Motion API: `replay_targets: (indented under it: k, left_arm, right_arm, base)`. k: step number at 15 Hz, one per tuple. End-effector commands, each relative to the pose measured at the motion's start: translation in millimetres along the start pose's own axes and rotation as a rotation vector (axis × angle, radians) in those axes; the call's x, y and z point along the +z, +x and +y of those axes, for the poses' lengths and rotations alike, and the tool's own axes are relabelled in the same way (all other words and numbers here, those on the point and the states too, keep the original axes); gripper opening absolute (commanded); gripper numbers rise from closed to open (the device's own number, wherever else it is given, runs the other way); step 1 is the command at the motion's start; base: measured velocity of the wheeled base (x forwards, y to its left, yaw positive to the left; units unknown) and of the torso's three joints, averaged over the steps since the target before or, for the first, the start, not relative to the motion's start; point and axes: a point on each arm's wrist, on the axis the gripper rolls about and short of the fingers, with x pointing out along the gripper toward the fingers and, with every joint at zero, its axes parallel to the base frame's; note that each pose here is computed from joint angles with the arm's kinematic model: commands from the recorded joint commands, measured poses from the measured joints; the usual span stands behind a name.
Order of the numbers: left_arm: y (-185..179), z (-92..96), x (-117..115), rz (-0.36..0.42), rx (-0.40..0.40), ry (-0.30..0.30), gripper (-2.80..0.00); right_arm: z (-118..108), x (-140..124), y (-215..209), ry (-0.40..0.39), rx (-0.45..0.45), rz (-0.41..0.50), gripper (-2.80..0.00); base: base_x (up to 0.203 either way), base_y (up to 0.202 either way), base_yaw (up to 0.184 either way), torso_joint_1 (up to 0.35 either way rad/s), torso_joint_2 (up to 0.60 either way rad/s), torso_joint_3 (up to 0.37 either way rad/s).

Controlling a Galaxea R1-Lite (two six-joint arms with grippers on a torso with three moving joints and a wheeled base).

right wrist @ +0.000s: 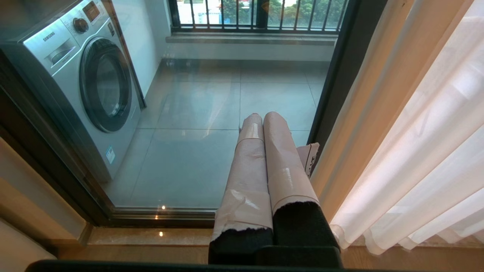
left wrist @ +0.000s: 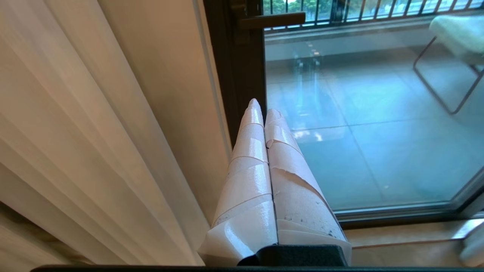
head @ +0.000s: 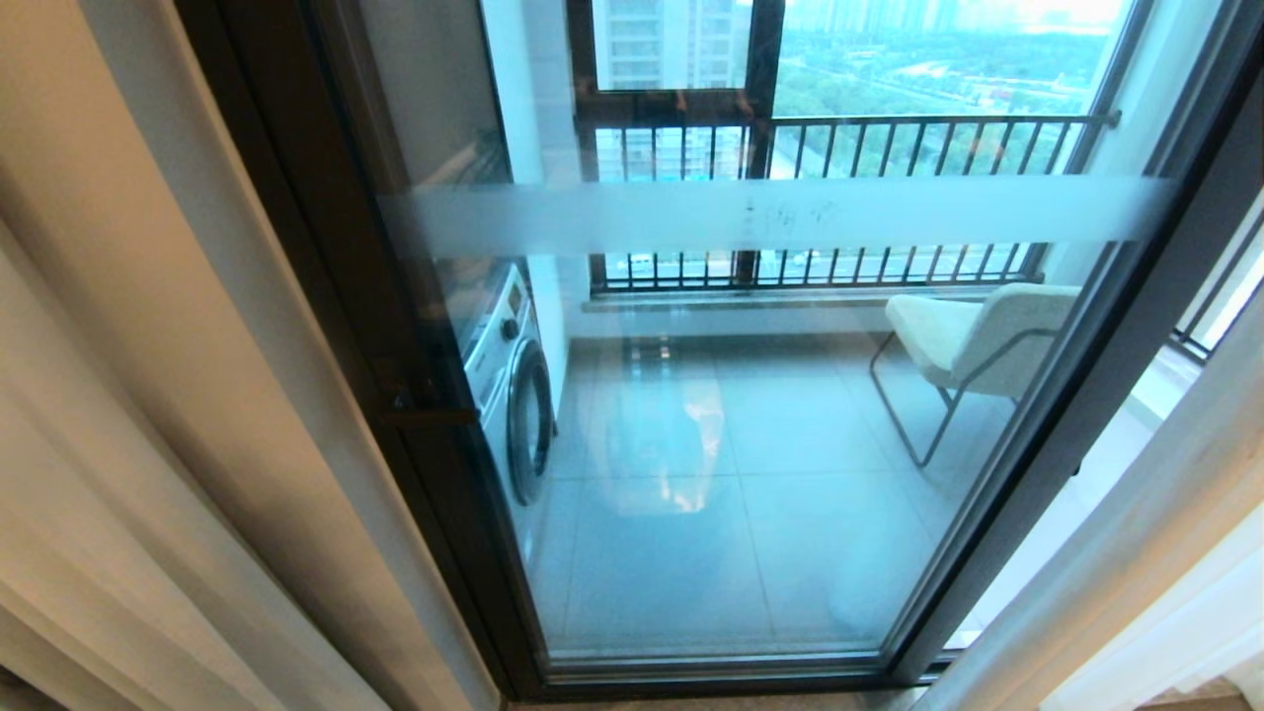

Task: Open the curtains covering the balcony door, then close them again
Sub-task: Pull the inner curtains open on both sides

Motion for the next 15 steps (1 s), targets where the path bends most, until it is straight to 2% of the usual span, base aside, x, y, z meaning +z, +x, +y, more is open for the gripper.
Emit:
replay_targets:
  k: [1, 10, 15]
  left_arm:
    - [0.0, 0.0, -0.3, 0.002, 0.004, -0.039, -2.8]
    - [0.0, 0.2, -0.3, 0.003, 0.011, -0.051, -2.8]
    - [0.0, 0.2, -0.3, 0.003, 0.011, -0.051, -2.8]
  right_arm:
    - [0.0, 0.0, 0.0, -0.001, 0.001, -0.001, -2.8]
    - [0.0, 0.0, 0.0, -0.001, 0.001, -0.001, -2.8]
    - [0.0, 0.0, 0.0, -0.001, 0.001, -0.001, -2.8]
  base:
    - [0.0, 0.0, 0.0, 0.0, 0.0, 0.0]
    - [0.0, 0.0, 0.0, 0.0, 0.0, 0.0]
    - [0.001, -0.142, -0.004, 0.001, 0.0, 0.004]
